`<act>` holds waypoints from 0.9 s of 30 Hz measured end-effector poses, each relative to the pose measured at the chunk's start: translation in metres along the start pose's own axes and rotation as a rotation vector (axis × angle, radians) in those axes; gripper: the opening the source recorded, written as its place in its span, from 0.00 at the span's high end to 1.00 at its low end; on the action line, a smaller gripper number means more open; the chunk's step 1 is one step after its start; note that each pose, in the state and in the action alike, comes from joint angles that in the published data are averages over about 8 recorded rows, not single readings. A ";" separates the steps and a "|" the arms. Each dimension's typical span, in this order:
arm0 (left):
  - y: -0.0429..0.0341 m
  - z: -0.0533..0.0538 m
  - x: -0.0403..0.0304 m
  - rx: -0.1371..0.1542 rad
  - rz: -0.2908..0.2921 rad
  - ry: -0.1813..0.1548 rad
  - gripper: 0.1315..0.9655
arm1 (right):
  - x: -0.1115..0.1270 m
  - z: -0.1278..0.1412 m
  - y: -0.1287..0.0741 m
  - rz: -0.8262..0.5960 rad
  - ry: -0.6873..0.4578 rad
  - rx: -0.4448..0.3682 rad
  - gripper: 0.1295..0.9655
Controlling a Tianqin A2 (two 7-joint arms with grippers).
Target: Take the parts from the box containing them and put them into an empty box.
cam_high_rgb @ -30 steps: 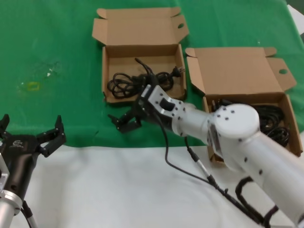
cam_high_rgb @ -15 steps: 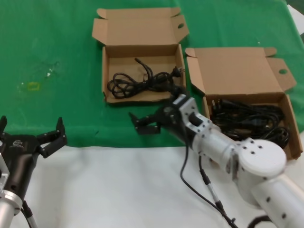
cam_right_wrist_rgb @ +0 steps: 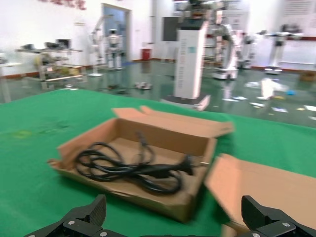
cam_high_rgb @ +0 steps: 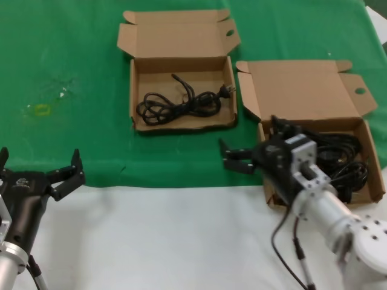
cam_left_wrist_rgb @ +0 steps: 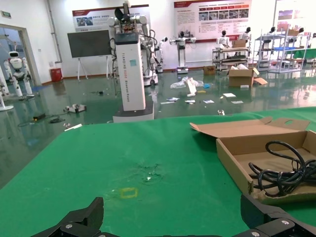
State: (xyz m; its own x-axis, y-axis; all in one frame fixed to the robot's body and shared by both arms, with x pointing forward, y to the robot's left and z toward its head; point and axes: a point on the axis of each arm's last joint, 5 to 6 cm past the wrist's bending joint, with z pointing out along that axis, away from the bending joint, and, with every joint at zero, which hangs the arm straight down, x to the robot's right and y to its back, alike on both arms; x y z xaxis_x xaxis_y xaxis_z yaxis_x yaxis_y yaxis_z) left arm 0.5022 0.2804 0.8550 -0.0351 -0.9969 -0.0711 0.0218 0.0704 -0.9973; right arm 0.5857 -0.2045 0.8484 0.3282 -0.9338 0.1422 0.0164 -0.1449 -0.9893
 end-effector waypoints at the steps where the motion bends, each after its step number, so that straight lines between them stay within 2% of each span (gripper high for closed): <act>1: 0.0000 0.000 0.0000 0.000 0.000 0.000 0.00 | 0.003 -0.006 0.001 0.008 0.019 0.001 0.00; 14: 0.0000 0.000 0.0000 0.000 0.000 0.000 0.00 | 0.036 -0.076 0.005 0.069 0.236 0.013 0.00; 27: 0.0000 0.000 0.0000 0.000 0.000 0.000 0.00 | 0.039 -0.083 0.005 0.071 0.256 0.015 0.00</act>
State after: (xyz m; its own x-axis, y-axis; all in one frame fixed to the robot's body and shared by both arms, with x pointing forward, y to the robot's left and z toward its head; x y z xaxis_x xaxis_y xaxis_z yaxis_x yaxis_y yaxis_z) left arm 0.5022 0.2804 0.8550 -0.0351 -0.9969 -0.0707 0.0218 0.0699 -0.9973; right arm 0.5205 -0.2690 0.8521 0.0793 -0.9941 0.0744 0.0162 -0.0733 -0.9972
